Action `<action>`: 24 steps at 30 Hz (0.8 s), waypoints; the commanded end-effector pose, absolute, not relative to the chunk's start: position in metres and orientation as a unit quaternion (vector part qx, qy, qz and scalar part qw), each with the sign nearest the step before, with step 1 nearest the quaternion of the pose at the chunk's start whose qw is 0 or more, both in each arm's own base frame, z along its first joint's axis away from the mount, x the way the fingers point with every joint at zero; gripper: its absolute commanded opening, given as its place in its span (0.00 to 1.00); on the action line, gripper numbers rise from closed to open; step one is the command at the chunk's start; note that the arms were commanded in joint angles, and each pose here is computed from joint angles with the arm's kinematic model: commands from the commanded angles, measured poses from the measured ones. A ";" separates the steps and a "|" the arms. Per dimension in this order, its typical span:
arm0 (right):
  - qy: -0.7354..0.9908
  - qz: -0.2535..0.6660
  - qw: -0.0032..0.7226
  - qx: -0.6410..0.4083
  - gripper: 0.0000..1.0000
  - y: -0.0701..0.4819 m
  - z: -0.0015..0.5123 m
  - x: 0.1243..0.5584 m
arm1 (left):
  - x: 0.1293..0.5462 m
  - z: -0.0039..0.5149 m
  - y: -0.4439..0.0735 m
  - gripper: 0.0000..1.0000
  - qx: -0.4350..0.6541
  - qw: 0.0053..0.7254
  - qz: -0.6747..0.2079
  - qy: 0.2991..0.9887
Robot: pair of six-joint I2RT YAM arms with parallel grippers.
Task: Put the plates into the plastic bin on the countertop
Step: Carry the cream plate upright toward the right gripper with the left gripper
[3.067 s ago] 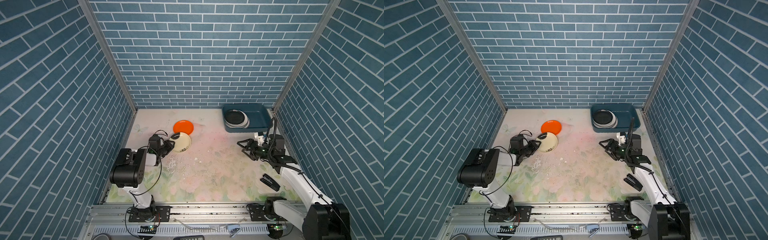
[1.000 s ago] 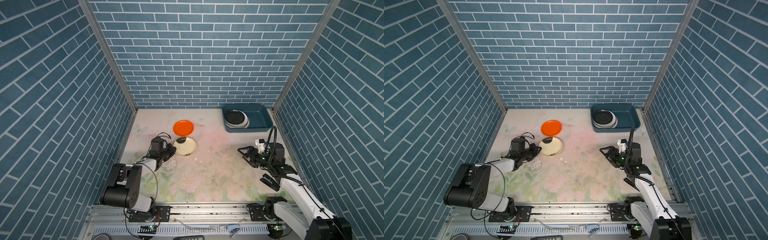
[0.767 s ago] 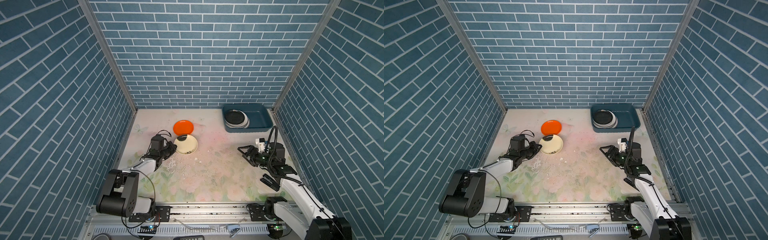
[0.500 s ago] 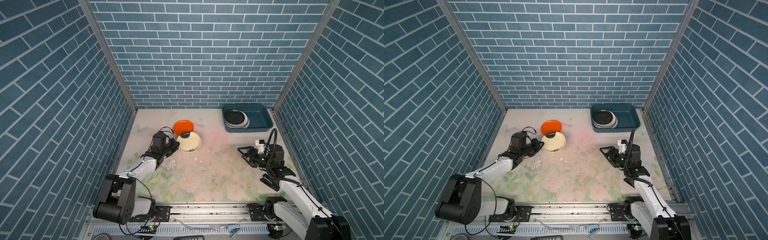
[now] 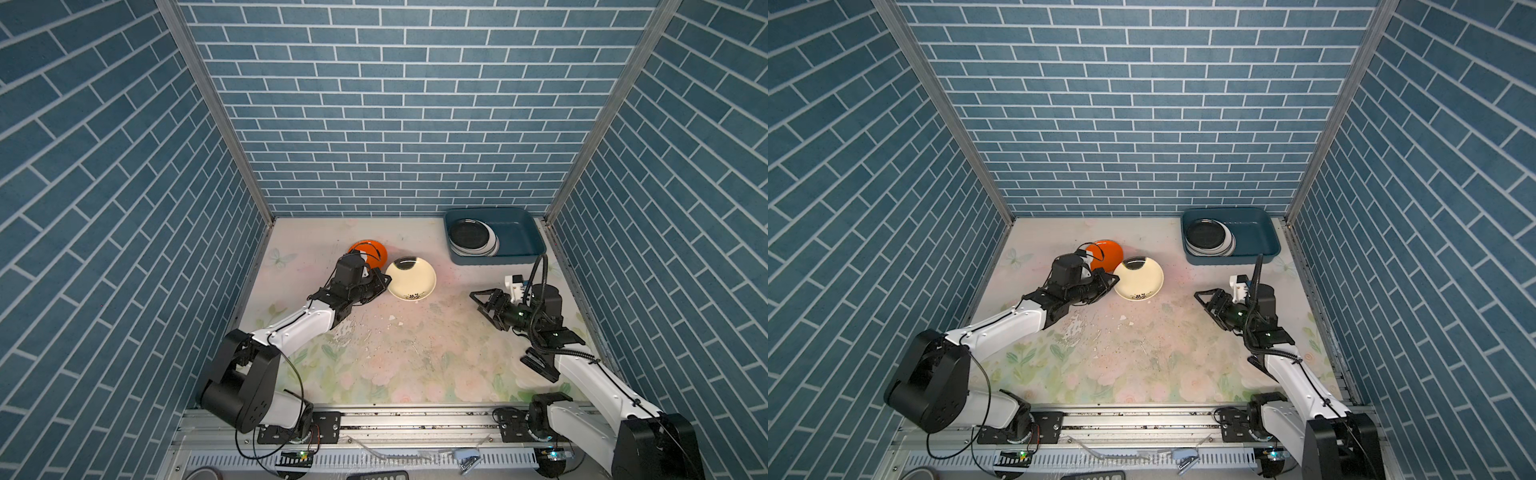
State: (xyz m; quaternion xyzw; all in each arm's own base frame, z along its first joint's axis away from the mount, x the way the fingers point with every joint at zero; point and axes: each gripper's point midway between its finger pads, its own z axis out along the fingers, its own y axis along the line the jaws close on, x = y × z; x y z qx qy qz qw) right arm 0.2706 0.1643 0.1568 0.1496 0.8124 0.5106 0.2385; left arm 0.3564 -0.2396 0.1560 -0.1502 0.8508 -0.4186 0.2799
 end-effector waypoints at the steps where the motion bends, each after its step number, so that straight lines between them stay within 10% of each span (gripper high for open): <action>1: 0.800 0.525 0.255 0.139 0.77 0.172 0.176 0.279 | 0.364 0.178 -0.261 0.00 -0.132 0.297 -0.441 0.837; 24: 0.798 0.536 0.243 0.131 0.60 0.194 0.172 0.294 | 0.349 0.180 -0.355 0.00 -0.046 0.246 -0.473 0.844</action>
